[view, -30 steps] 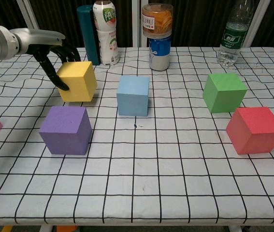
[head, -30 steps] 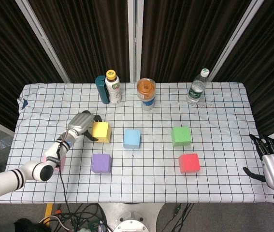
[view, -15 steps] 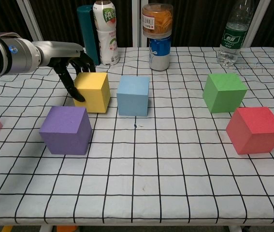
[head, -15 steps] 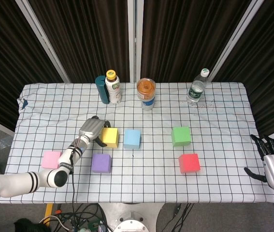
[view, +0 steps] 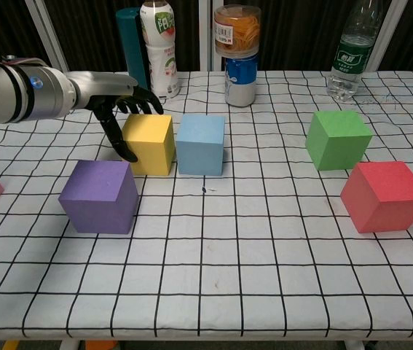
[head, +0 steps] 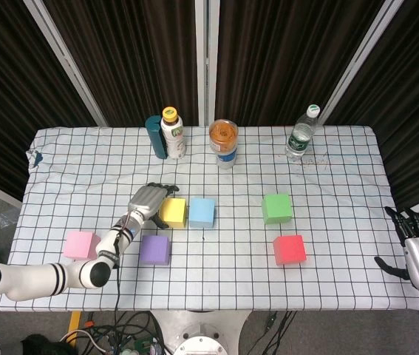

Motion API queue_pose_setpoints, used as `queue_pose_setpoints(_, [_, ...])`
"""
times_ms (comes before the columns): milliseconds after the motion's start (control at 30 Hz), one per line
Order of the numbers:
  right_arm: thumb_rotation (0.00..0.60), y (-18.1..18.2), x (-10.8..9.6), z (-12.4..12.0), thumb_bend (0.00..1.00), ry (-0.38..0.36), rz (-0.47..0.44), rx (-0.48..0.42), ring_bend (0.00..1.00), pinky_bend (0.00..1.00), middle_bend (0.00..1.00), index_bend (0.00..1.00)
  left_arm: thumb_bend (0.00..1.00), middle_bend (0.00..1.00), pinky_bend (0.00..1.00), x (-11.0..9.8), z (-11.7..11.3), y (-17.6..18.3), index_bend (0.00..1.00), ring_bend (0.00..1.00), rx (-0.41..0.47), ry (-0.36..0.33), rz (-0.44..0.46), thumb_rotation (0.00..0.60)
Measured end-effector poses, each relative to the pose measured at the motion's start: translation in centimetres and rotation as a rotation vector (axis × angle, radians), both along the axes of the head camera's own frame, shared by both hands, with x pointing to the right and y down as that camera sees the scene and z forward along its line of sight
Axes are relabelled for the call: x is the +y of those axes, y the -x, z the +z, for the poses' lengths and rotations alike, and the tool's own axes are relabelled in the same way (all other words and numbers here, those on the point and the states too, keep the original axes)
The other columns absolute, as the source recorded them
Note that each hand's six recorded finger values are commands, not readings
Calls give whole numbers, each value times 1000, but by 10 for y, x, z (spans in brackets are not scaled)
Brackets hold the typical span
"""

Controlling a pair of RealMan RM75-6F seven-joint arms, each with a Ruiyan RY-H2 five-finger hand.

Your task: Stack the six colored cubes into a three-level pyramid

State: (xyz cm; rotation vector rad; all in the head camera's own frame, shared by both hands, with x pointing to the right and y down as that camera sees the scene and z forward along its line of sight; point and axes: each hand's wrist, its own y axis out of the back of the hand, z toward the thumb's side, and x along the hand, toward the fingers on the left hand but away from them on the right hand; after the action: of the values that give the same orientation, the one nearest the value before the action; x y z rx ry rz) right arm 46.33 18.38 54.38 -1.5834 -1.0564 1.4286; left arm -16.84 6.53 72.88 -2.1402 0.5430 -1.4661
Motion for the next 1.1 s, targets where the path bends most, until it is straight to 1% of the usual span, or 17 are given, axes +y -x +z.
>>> queue_pose_setpoints(100, [600,-1,1,-1,99,-1,3,-1,0,104,160,0,0,75,135,1,-3,-2,103,72,6,-12,26,600])
queue_pose_setpoints(167, [600,-2,2,-1,99,-1,5,-1,0,104,160,0,0,79,128,1,-5,-2,109,72,3,-25,59,600])
queue_pose_setpoints(267, [600,-2,2,-1,99,0,5,-1,0,104,160,0,0,121,124,0,-7,-1,136,72,-9,-42,118,600])
queue_pose_setpoints(433, [600,0,2,0,99,1,3,-1,0,104,160,0,0,168,123,0,-6,0,193,73,-21,-40,190,600])
queue_pose_setpoints(500, [600,0,2,0,99,2,4,0,0,104,160,0,0,208,122,-2,-6,0,230,84,-25,-53,213,600])
queue_pose_setpoints(567, [600,0,2,0,99,2,6,1,0,104,160,0,0,263,123,-6,-6,0,263,120,-29,-64,229,600])
queue_pose_setpoints(667, [600,0,3,1,99,2,8,1,0,104,160,0,0,313,123,-8,-6,-3,313,153,-19,-64,225,600])
queue_pose_setpoints(767, [600,-1,3,1,99,3,10,1,0,104,160,0,0,372,124,-10,-4,-6,336,204,-12,-68,214,600])
queue_pose_setpoints(967, [600,-1,2,1,98,2,8,2,0,104,160,0,0,380,125,-12,-6,-8,338,209,-5,-67,196,600])
queue_pose_setpoints(1100, [600,-1,1,0,99,0,7,1,0,104,160,0,0,380,125,-12,-7,-9,336,209,-3,-53,186,600])
